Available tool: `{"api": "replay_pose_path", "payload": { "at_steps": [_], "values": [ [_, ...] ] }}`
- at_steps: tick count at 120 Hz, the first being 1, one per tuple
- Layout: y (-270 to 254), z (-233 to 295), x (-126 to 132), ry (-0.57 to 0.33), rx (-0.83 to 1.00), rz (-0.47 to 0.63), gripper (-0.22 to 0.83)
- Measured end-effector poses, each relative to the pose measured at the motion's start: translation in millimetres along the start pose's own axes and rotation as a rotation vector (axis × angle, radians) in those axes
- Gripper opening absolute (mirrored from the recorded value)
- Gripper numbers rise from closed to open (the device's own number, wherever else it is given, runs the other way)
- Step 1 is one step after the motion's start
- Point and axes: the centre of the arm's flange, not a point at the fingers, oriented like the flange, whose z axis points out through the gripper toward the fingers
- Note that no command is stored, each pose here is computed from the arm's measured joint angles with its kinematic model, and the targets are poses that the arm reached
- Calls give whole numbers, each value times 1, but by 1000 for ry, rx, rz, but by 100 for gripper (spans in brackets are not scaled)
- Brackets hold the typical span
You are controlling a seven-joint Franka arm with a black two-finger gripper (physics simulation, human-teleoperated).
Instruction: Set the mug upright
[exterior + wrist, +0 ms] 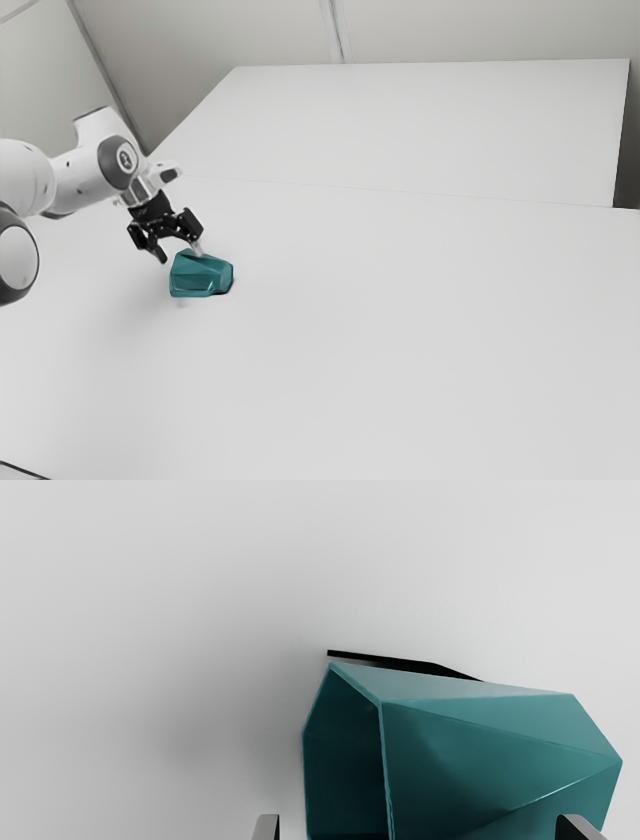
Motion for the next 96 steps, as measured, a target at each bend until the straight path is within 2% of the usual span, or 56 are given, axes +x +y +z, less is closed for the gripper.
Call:
{"api": "replay_pose_path", "payload": {
  "at_steps": [49,96],
  "values": [
    [-8,11,-3,91,-92,-1,62],
    [-21,13,-5,228,-152,65,62]
  ]
}}
